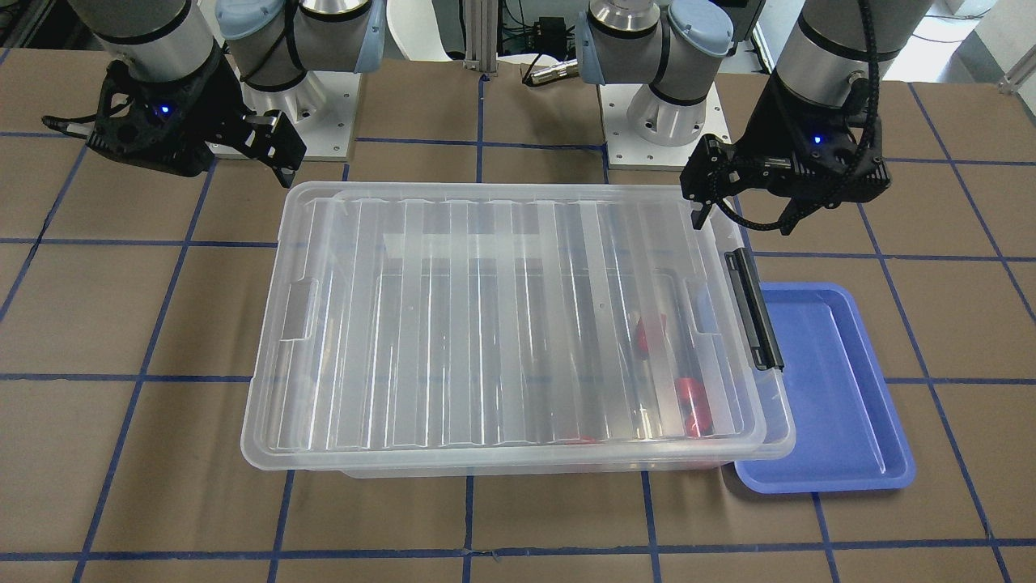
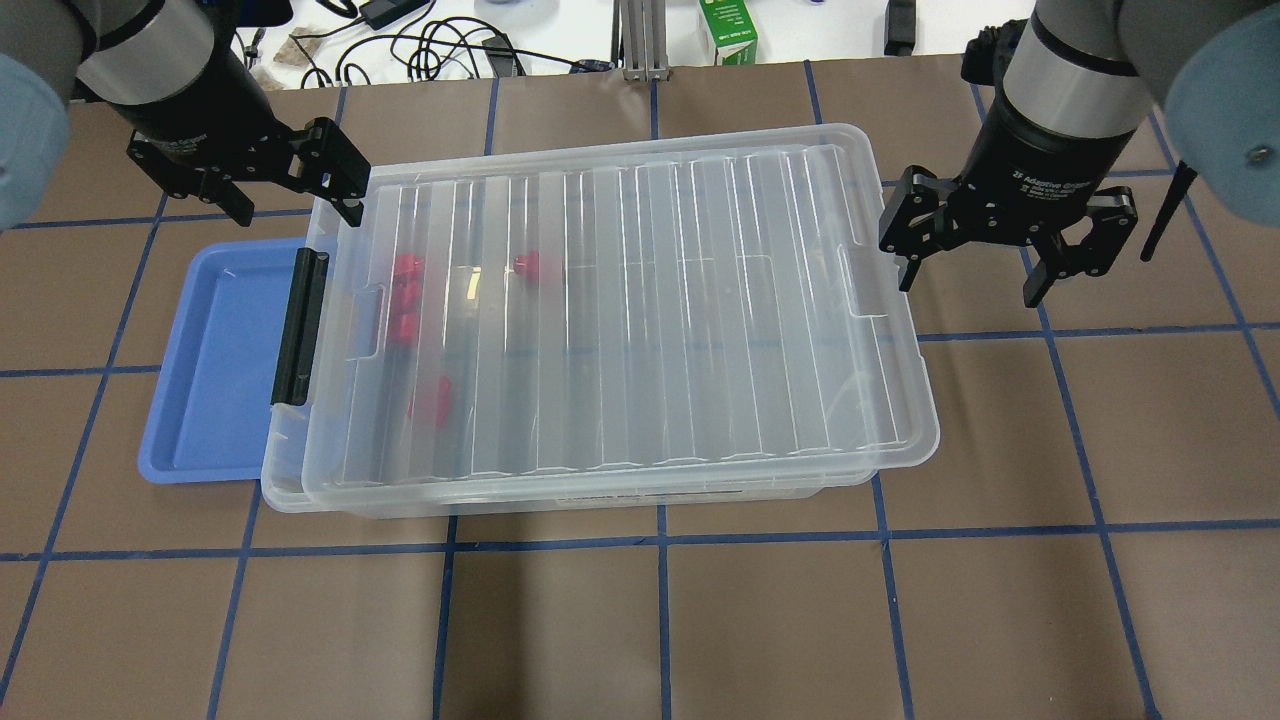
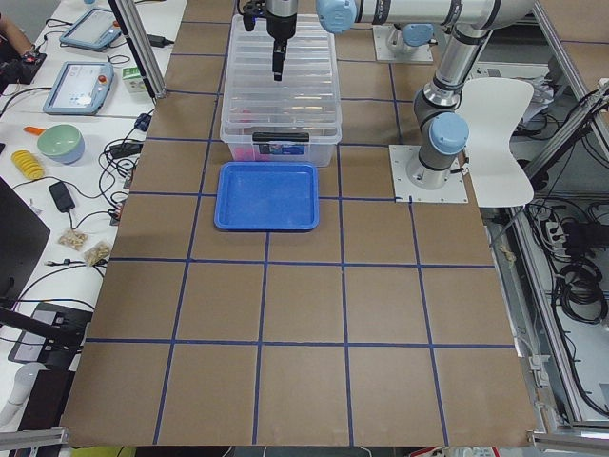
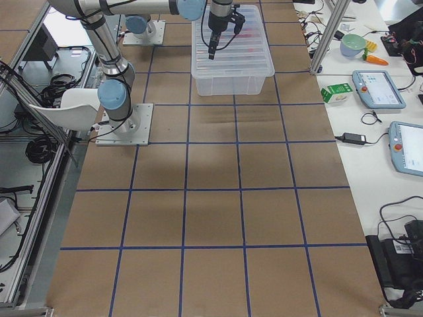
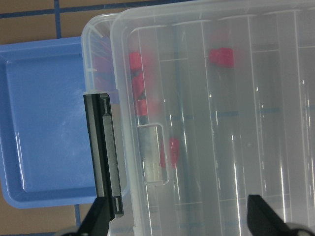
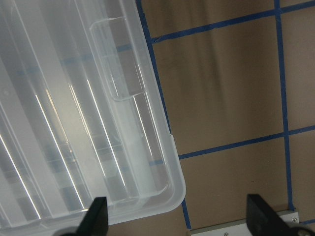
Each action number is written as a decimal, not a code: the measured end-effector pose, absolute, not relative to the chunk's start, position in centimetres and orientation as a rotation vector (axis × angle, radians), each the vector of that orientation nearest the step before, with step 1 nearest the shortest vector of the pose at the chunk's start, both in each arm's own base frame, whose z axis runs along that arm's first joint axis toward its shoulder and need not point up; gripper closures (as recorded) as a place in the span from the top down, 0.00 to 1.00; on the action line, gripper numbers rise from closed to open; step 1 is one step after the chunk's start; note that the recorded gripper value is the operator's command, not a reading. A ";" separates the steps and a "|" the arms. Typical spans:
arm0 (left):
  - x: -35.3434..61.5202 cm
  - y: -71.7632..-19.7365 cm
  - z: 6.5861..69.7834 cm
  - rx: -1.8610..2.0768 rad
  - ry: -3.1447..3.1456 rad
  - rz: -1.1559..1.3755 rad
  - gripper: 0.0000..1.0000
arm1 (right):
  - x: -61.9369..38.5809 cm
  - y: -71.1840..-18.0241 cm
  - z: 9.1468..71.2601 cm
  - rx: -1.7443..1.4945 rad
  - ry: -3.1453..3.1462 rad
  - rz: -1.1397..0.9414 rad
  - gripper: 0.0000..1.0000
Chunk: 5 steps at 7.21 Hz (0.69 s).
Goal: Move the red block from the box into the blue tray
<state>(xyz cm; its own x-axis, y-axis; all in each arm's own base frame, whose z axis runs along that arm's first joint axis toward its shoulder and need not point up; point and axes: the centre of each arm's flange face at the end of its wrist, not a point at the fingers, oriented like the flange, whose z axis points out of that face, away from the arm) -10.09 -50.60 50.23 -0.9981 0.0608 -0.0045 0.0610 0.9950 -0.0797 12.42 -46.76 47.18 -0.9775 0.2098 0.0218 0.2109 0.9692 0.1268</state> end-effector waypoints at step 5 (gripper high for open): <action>-10.1 -50.6 50.2 0.095 3.136 -0.126 1.00 | 11.6 -53.3 40.2 -0.204 -3.131 -0.184 1.00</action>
<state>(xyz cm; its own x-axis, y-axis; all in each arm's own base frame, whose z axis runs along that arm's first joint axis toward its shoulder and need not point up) -10.08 -50.59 50.18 -0.9981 0.0607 -0.0045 0.0608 0.9949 -0.0800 11.64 -53.30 40.17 -0.9916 0.1295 0.0065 0.1294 0.9847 0.1166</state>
